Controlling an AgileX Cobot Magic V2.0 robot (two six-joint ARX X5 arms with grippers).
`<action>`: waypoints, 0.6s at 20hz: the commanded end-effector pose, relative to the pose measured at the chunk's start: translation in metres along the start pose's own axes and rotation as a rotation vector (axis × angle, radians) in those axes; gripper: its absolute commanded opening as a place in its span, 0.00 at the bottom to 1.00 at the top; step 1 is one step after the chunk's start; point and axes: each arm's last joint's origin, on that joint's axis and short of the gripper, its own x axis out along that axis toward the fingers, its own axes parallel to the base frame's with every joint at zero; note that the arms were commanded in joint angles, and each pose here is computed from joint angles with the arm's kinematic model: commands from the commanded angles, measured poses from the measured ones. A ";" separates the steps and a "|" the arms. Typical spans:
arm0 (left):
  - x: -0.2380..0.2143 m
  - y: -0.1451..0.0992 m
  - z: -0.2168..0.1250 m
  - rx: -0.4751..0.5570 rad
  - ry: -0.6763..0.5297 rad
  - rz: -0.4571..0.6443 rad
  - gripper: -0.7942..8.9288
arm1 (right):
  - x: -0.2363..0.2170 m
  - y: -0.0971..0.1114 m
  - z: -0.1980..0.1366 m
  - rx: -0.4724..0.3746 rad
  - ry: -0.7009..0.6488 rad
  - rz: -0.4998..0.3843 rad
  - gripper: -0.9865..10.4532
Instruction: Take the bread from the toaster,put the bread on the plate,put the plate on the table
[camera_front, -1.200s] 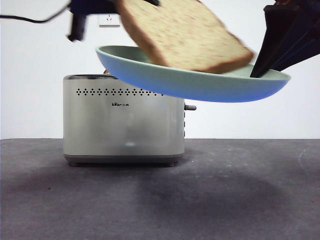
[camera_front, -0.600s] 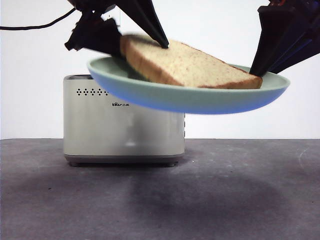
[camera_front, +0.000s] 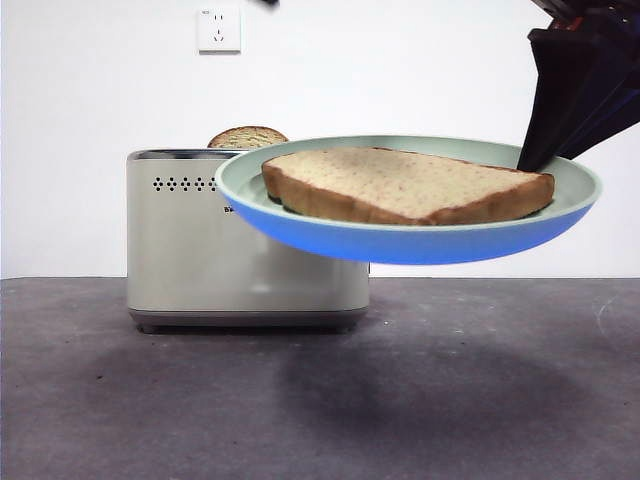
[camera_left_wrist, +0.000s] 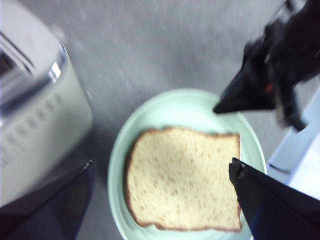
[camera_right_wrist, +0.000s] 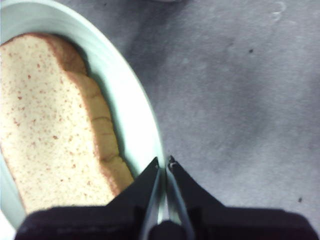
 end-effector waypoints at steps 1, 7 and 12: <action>-0.028 -0.006 0.010 0.058 -0.096 0.006 0.54 | -0.004 -0.010 0.003 0.013 -0.028 -0.020 0.07; -0.094 -0.014 0.006 0.076 -0.300 -0.028 0.54 | -0.008 -0.056 0.004 0.133 -0.032 -0.108 0.07; -0.118 -0.017 -0.001 0.086 -0.362 -0.058 0.54 | 0.031 -0.084 0.011 0.194 0.053 -0.088 0.07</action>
